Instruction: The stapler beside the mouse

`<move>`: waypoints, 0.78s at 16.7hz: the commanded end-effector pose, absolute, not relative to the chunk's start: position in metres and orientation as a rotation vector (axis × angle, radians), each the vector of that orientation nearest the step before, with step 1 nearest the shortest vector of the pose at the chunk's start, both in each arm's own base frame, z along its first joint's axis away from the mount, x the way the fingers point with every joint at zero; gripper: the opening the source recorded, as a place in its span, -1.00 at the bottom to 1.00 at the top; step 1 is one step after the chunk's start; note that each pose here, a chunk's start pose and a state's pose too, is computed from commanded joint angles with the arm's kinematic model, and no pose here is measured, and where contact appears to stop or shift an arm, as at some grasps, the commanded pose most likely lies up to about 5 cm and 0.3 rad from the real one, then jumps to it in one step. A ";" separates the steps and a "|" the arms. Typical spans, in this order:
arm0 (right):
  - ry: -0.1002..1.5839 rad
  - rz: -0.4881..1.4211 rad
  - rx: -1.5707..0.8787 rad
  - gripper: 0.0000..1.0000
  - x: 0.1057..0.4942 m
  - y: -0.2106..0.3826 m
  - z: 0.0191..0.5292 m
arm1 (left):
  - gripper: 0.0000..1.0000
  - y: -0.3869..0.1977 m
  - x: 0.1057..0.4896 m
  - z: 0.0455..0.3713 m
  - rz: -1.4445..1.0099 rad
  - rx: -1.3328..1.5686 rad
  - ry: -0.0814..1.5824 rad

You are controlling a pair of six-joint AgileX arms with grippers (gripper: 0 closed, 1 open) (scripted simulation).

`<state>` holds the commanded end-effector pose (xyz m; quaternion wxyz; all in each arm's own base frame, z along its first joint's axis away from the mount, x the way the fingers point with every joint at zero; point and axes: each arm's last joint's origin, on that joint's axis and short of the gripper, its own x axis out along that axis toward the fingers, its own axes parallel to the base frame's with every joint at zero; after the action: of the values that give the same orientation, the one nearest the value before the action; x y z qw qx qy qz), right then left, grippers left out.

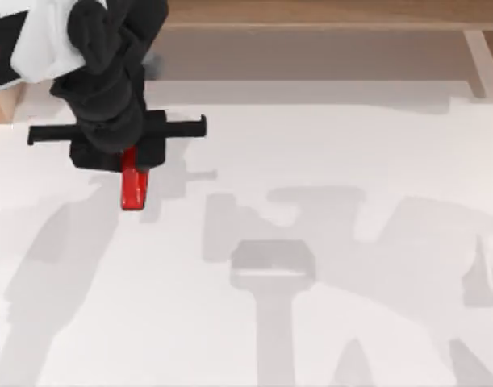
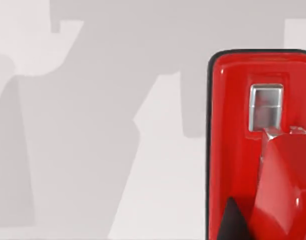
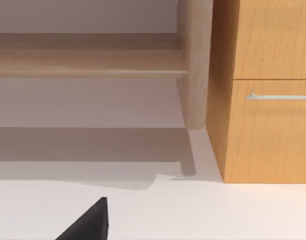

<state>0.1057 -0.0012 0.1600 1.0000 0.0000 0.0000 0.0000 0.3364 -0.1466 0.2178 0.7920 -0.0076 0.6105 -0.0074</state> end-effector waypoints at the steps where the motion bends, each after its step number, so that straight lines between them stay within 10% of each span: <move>1: 0.000 0.000 0.000 1.00 0.106 -0.001 0.160 | -1.00 -0.159 0.323 0.214 -0.027 -0.015 1.319; 13: 0.000 0.000 0.000 1.00 0.106 -0.001 0.160 | -1.00 -0.199 0.235 0.170 -0.034 0.000 1.404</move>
<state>0.1057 -0.0012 0.1600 1.0000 0.0000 0.0000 0.0000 0.2346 -0.1993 0.1703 0.7633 0.0002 0.6459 -0.0159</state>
